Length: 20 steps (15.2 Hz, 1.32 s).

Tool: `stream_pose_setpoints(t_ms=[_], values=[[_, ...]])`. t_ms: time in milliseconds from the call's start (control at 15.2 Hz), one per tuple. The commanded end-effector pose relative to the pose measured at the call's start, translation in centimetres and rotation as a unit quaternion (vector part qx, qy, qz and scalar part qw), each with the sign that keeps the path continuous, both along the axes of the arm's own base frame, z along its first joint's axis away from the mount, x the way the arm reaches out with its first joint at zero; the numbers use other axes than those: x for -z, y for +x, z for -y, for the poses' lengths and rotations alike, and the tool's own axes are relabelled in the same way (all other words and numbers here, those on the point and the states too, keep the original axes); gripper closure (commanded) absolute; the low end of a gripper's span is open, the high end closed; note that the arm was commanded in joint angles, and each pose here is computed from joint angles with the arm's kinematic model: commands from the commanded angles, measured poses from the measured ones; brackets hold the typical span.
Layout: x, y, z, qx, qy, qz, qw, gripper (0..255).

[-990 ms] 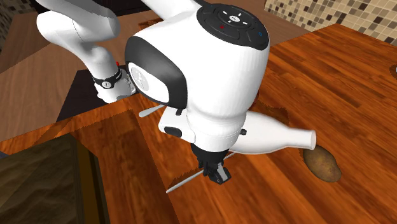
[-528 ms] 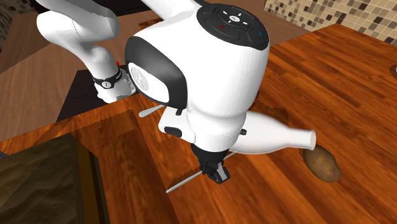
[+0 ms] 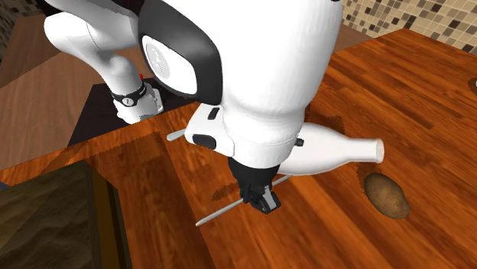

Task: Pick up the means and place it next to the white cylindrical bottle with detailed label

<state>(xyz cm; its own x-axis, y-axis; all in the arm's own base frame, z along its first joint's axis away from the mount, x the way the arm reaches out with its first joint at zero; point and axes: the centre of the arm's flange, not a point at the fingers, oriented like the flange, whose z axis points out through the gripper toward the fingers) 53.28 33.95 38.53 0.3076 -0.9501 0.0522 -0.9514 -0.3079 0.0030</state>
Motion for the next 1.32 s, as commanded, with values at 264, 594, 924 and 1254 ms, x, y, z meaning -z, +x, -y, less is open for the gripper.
stream_pose_setpoints(t_ms=[264, 594, 924, 1254], values=[[-3.1, -0.1, 0.0, 0.000, 0.000, 0.000, 1.0000, 255], [-5.8, -0.1, 0.0, 0.000, 0.000, 0.000, 1.0000, 255], [-8.4, -0.1, 0.0, 0.000, 0.000, 0.000, 1.0000, 255], [-11.1, -0.1, 0.0, 0.000, 0.000, 0.000, 1.0000, 255]])
